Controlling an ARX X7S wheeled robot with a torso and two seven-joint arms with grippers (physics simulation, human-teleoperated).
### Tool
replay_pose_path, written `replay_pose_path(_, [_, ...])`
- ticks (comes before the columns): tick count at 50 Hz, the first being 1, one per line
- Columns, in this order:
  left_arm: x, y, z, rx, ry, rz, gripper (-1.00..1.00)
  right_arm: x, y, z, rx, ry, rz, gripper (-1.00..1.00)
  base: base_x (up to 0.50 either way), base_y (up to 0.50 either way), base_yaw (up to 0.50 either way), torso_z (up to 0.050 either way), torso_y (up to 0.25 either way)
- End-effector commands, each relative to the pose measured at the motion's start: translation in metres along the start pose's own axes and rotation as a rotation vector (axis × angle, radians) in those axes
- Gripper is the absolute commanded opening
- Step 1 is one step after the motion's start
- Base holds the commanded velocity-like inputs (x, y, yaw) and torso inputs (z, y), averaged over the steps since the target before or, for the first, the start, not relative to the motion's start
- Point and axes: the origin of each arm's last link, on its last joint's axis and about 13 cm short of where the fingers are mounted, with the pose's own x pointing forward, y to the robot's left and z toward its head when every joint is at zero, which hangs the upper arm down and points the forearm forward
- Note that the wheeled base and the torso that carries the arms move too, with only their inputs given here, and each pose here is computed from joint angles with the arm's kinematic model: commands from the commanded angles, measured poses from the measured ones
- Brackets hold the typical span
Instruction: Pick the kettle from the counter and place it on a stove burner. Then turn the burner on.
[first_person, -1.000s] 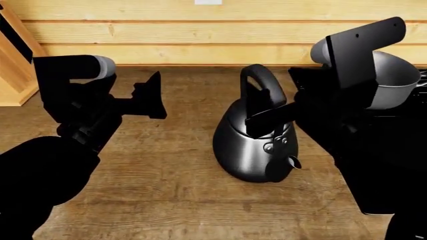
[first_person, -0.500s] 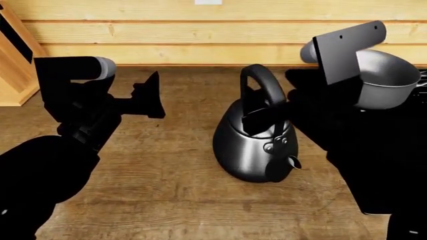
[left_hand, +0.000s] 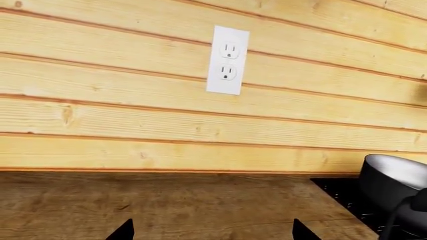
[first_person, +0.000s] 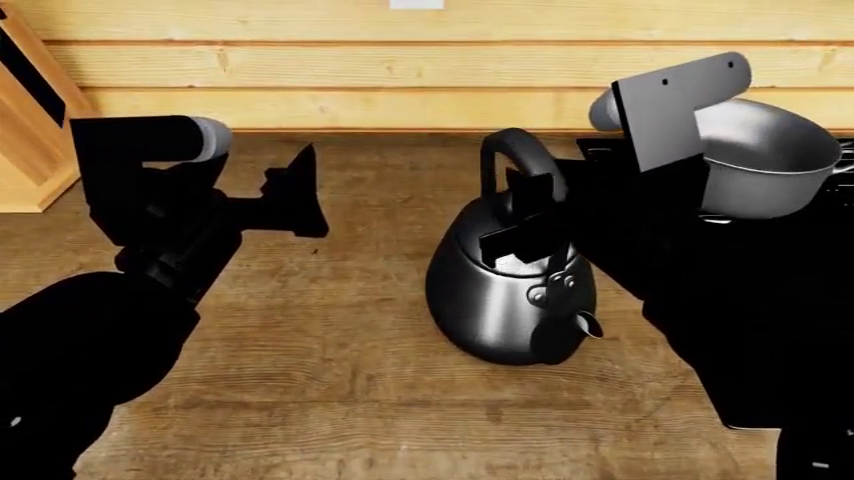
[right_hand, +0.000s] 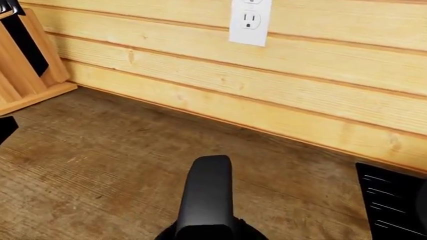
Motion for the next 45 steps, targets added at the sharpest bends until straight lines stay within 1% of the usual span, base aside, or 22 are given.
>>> replay_pose_path(1, [-0.001,0.001,-0.001,0.002,0.001,0.005,1.0,0.0,0.001,-0.001,0.003,-0.002,0.003,-1.0,0.0,0.0,0.0,0.0,0.0])
replay_pose_path(14, [0.0,0.002,-0.001,-0.005,-0.001,0.006,1.0,-0.001,0.001,0.003,0.01,-0.03,0.019,-1.0,0.0,0.0,0.0,0.0,0.0])
replay_pose_path(30, [-0.001,0.002,-0.002,-0.007,-0.002,0.007,1.0,-0.005,0.0,0.012,0.029,-0.096,0.023,-1.0,0.0,0.0,0.0,0.0,0.001])
replay_pose_path(45, [0.0,0.003,-0.002,-0.008,-0.001,0.008,1.0,-0.009,-0.001,0.022,0.012,-0.14,0.014,-1.0,0.0,0.0,0.0,0.0,0.002])
